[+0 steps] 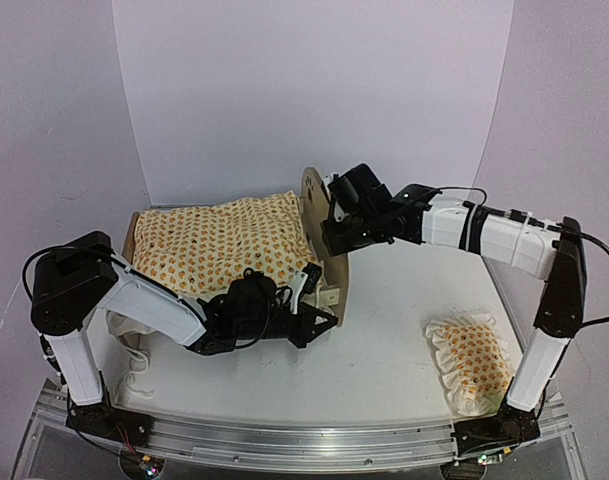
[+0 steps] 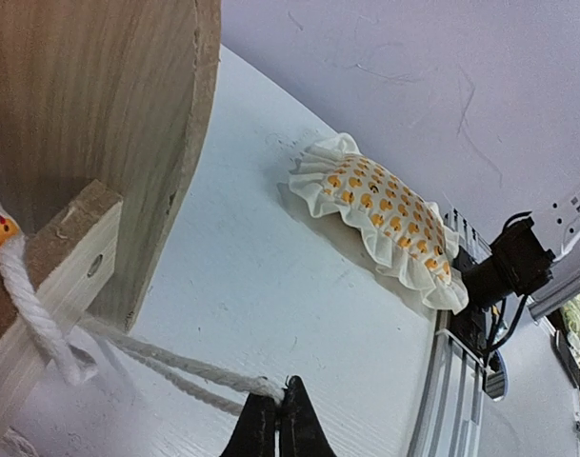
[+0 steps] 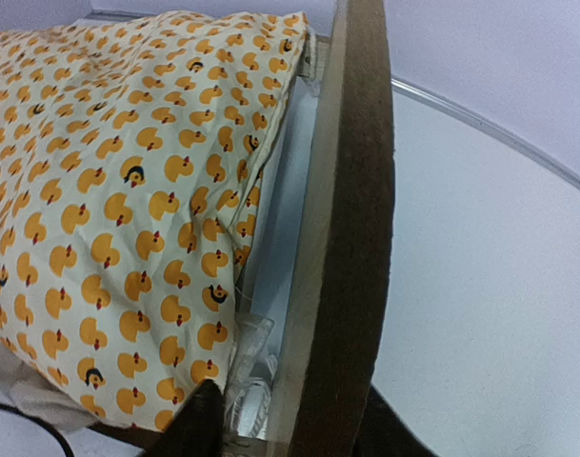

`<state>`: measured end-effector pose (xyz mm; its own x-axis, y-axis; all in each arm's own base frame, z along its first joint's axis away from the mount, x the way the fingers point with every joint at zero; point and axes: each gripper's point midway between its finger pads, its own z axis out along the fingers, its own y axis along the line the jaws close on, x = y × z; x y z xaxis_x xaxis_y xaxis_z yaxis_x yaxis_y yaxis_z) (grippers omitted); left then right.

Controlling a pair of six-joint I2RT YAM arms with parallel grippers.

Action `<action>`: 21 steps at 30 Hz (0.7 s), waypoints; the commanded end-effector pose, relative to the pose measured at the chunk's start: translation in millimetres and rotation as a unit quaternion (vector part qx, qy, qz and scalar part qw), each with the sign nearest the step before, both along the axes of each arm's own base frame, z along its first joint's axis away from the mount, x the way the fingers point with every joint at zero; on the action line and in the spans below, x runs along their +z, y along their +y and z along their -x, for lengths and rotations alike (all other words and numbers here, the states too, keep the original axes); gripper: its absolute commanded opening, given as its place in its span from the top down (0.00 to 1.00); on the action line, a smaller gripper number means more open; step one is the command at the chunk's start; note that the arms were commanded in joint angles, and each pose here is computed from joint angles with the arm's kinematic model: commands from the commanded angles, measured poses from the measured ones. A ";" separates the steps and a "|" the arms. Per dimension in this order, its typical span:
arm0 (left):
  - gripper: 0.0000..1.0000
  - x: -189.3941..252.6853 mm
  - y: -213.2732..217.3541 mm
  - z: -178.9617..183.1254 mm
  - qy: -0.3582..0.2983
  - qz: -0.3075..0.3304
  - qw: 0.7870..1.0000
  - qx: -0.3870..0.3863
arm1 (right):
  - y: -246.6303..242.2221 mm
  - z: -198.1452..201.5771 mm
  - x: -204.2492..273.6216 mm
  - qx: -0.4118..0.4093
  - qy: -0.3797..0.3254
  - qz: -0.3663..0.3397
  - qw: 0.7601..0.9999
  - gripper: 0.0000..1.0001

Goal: Set up the pet bed

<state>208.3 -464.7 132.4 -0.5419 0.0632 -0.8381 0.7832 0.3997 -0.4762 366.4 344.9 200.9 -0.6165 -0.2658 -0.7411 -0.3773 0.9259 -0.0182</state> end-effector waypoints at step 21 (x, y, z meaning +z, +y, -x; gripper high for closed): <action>1.00 57.4 1.8 -6.9 0.038 0.047 0.997 -0.038 | 15.8 139.7 -30.5 0.344 -0.131 -0.193 0.909 0.29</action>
